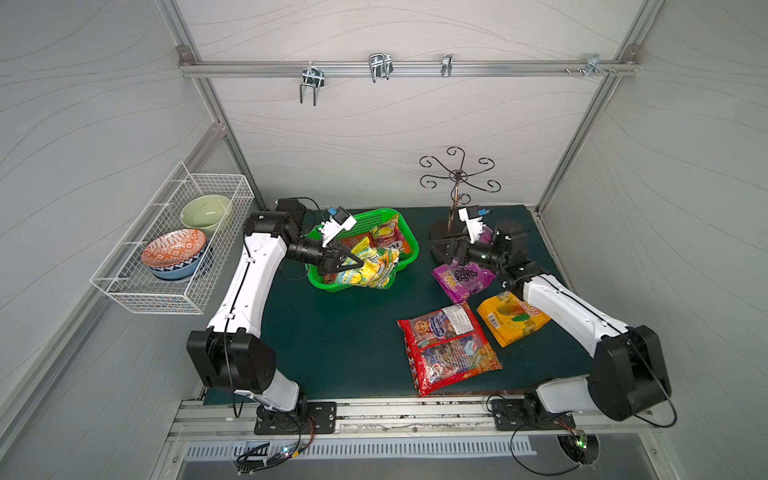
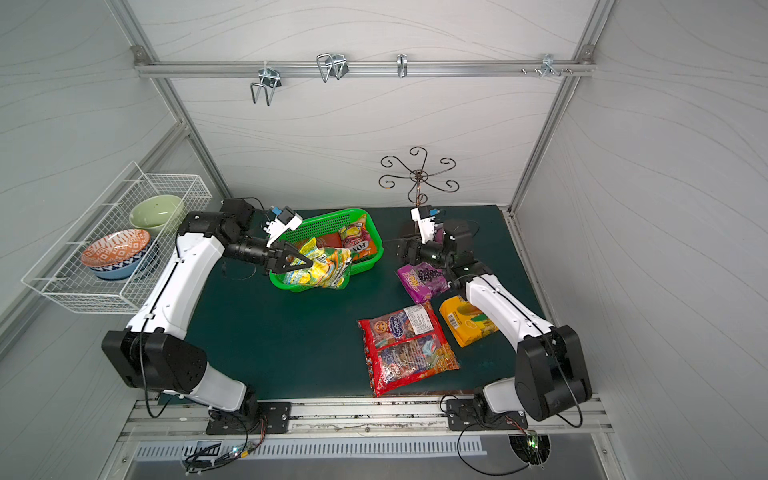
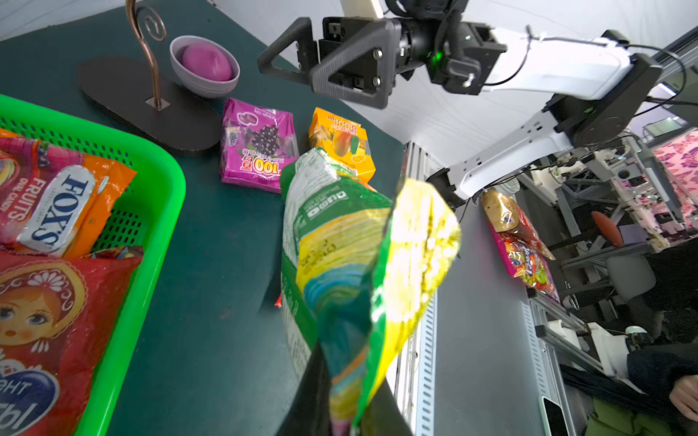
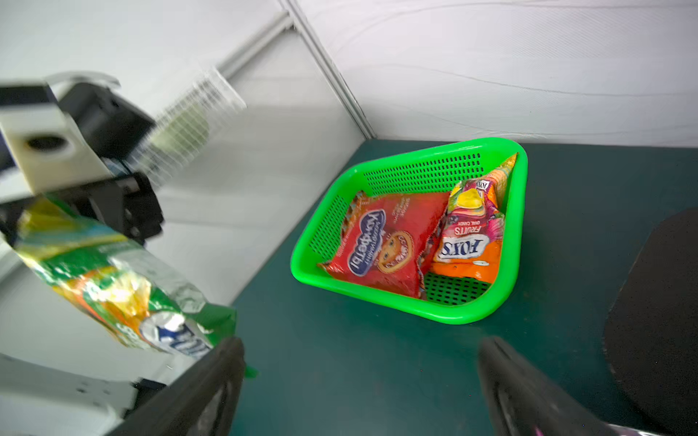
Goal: Put the candies in the basket
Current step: Pick up the candy at the center of the board.
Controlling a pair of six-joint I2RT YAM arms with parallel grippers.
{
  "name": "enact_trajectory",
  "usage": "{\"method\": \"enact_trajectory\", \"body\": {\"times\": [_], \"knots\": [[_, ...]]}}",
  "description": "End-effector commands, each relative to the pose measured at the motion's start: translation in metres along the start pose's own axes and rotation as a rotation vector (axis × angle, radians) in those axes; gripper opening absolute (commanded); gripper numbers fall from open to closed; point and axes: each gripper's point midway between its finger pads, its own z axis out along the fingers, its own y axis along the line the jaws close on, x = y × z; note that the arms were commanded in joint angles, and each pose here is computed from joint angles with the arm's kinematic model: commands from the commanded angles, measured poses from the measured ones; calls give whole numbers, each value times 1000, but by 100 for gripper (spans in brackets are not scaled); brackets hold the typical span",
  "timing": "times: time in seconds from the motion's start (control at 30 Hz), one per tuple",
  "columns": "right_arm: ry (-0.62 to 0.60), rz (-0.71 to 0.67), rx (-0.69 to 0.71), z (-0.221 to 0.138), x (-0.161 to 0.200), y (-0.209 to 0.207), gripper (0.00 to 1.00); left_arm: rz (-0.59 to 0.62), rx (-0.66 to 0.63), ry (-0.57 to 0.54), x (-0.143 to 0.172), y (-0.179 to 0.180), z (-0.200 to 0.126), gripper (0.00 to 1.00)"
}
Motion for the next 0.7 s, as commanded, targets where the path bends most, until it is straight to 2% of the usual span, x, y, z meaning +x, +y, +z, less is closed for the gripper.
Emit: {"method": "enact_trajectory", "body": {"times": [0.0, 0.17, 0.3, 0.43, 0.53, 0.67], "knots": [[15, 88, -318, -2, -19, 62, 99, -9, 76, -100, -28, -20, -6, 0], [168, 49, -550, 11, -7, 111, 99, -63, 105, -153, -44, -23, -10, 0], [147, 28, -638, 14, -6, 134, 99, -101, 107, -195, -60, -21, -15, 0], [132, 41, -690, 17, -8, 148, 99, -133, 112, -248, -81, -19, -23, 0], [105, 61, -711, 20, -16, 156, 99, -160, 165, -282, -101, -22, -28, 0], [82, 103, -679, 26, -24, 152, 99, -177, 202, -297, -115, -28, -34, 0]]}}
